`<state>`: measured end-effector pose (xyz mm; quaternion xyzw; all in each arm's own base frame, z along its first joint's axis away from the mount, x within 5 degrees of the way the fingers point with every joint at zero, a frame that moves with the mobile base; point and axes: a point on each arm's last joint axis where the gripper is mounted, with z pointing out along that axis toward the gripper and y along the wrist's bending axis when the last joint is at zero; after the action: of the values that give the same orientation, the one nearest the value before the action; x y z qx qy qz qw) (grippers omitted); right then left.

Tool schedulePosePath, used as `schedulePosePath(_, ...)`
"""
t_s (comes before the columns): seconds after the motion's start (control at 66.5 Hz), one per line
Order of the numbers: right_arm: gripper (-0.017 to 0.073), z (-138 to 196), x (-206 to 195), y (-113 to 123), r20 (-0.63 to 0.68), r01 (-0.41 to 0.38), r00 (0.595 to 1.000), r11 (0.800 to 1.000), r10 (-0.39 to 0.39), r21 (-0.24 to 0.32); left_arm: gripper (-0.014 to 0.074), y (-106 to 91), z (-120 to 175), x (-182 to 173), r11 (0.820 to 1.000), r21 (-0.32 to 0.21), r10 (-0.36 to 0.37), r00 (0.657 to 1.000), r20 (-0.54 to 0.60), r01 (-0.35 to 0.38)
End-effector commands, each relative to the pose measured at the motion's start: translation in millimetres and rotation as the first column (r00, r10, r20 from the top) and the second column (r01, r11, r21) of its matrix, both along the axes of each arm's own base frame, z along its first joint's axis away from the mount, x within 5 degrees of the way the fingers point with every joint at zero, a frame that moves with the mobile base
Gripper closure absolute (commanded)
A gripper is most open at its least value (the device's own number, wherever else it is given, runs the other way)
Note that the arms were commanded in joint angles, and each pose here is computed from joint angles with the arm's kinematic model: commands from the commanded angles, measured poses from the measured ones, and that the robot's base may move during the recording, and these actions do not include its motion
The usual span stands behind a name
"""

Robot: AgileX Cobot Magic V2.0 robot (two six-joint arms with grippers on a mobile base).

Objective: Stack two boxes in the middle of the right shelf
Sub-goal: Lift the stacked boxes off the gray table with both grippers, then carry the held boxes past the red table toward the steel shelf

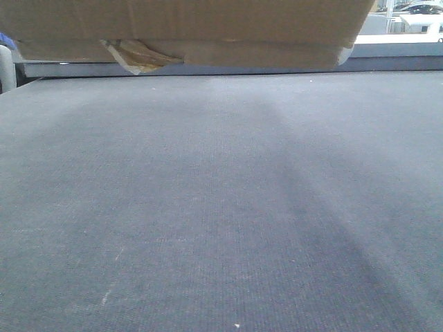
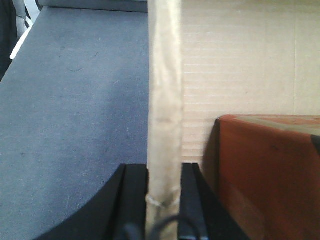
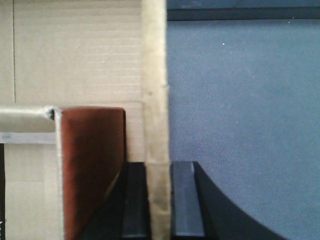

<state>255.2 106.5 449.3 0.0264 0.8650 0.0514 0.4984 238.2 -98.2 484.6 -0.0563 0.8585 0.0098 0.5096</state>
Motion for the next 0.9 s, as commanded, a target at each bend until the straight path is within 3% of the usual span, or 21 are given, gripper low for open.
schedulePosePath(0.0,0.0722,11.2,-2.6,-7.4,0.071,0.018,0.997,0.999,-0.016,-0.028,0.0704,7.4,11.9,-4.7,1.000,0.013,0.019,0.998,0.065,-0.020)
schedulePosePath(0.887,0.0722,11.2,-2.6,-7.4,0.071,0.018,0.997,0.999,-0.016,-0.028,0.0704,7.4,11.9,-4.7,1.000,0.013,0.019,0.998,0.065,-0.020)
